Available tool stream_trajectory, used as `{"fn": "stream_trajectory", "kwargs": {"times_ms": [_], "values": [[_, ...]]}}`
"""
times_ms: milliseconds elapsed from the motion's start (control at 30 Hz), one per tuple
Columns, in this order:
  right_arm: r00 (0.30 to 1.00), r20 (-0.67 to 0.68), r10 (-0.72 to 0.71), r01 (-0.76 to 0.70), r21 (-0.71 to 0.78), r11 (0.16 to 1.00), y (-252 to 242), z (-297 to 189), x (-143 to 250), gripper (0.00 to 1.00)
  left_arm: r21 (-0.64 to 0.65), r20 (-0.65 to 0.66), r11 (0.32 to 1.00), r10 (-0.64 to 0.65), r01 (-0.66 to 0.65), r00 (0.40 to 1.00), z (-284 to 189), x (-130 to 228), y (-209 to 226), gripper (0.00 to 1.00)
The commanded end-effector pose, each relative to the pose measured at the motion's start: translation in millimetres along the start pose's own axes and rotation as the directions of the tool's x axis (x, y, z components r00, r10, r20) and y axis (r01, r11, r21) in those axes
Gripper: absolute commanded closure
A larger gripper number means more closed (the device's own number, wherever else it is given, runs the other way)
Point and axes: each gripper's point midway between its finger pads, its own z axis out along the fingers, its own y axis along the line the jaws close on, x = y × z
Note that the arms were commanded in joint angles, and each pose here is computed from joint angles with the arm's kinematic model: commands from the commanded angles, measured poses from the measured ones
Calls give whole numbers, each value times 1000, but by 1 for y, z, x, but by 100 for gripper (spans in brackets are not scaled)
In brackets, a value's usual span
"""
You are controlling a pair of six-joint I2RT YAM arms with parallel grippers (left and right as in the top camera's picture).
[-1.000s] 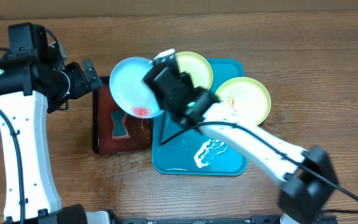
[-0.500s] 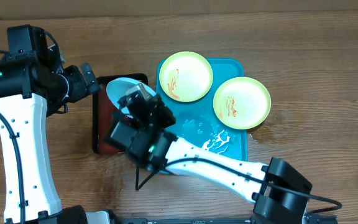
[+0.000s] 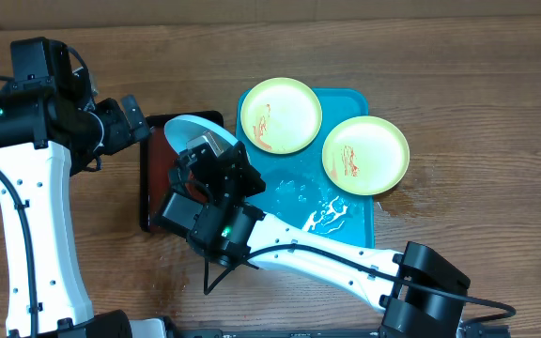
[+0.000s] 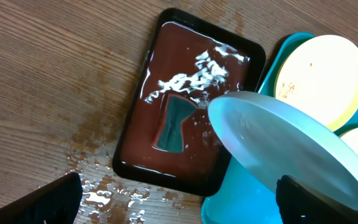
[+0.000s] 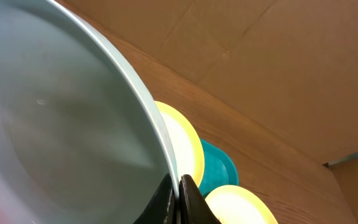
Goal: Clean dirty plates on tray and stack at the side
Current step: 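Lift the white plate with the right gripper and tilt it over black tray, then carry the white plate right and set it on the table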
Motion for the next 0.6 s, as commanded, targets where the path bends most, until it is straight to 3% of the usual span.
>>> {"fn": "stream_trajectory", "kwargs": {"times_ms": [0,167,267,400,567], "values": [[998,32,58,-59,22,998,-17,-7,-17,96,-9,25,1000,9,-9,1000,-5,-4,2,0],[989,-15,149,-149,-29,988,-12,3,-11,96,-9,25,1000,9,-8,1000,-5,-4,2,0],[944,-183,273,-304,-166,938,2,27,5,95,-9,25,1000,9,-9,1000,-5,-4,2,0],[790,-467,397,-549,-254,796,-11,55,21,96,-9,25,1000,9,-9,1000,-5,-4,2,0],[555,-678,482,-773,-205,601,-102,87,29,96,-9,25,1000,9,-9,1000,-5,-4,2,0]]}}
